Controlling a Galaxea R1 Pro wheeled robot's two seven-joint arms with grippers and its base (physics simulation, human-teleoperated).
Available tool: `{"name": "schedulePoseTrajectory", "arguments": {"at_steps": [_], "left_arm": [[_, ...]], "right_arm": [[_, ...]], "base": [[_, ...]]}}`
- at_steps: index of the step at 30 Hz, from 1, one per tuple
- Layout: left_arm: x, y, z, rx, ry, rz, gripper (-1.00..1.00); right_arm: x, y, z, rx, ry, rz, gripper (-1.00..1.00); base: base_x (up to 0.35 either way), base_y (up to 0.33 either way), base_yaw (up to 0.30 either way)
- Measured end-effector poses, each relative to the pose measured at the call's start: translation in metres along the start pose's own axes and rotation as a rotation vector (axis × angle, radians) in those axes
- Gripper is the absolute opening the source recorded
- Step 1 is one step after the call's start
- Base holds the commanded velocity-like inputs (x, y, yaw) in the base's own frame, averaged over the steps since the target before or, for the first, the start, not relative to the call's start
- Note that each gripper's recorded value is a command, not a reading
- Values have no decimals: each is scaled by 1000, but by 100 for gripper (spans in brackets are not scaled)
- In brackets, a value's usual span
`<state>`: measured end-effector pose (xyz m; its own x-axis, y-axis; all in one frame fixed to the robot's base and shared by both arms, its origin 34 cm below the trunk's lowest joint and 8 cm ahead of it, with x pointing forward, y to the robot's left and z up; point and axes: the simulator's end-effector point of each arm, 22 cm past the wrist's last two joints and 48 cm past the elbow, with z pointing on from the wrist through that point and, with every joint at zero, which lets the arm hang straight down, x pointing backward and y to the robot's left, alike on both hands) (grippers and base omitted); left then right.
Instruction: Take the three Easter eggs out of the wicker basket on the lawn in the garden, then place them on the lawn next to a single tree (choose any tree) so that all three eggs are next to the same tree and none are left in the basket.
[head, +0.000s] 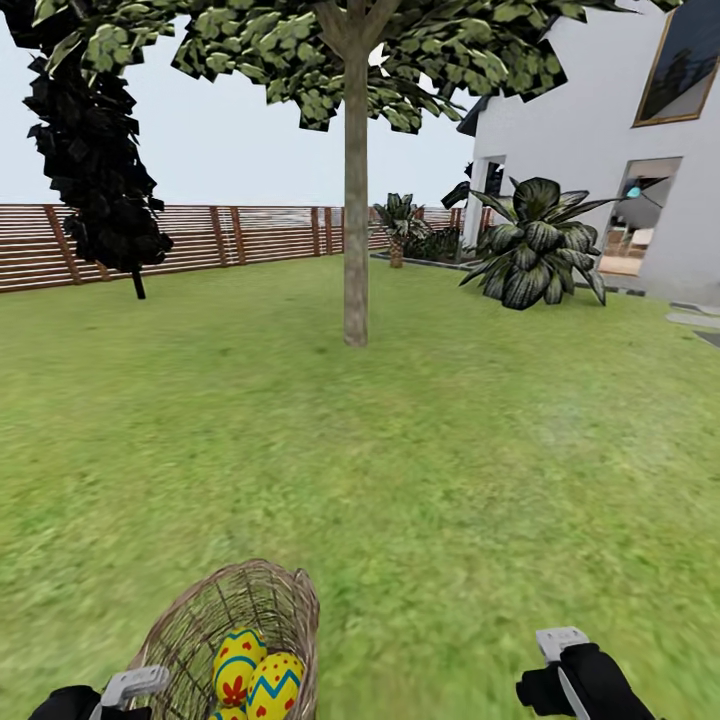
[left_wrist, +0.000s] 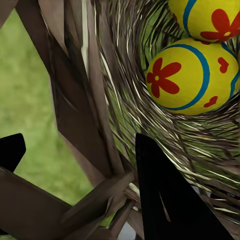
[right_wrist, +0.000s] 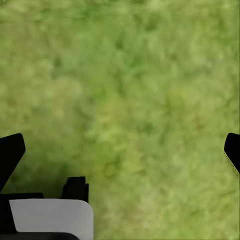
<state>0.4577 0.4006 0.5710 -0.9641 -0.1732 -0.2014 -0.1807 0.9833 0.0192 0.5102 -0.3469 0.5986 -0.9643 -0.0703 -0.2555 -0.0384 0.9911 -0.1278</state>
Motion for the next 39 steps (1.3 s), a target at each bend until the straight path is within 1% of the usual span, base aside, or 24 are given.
{"name": "schedulePoseTrajectory", "arguments": {"at_steps": [39], "left_arm": [[0, 0, 0, 3, -1, -3, -100]], "right_arm": [[1, 2, 1, -1, 3, -7, 100]], "base": [[339, 0, 0]]}}
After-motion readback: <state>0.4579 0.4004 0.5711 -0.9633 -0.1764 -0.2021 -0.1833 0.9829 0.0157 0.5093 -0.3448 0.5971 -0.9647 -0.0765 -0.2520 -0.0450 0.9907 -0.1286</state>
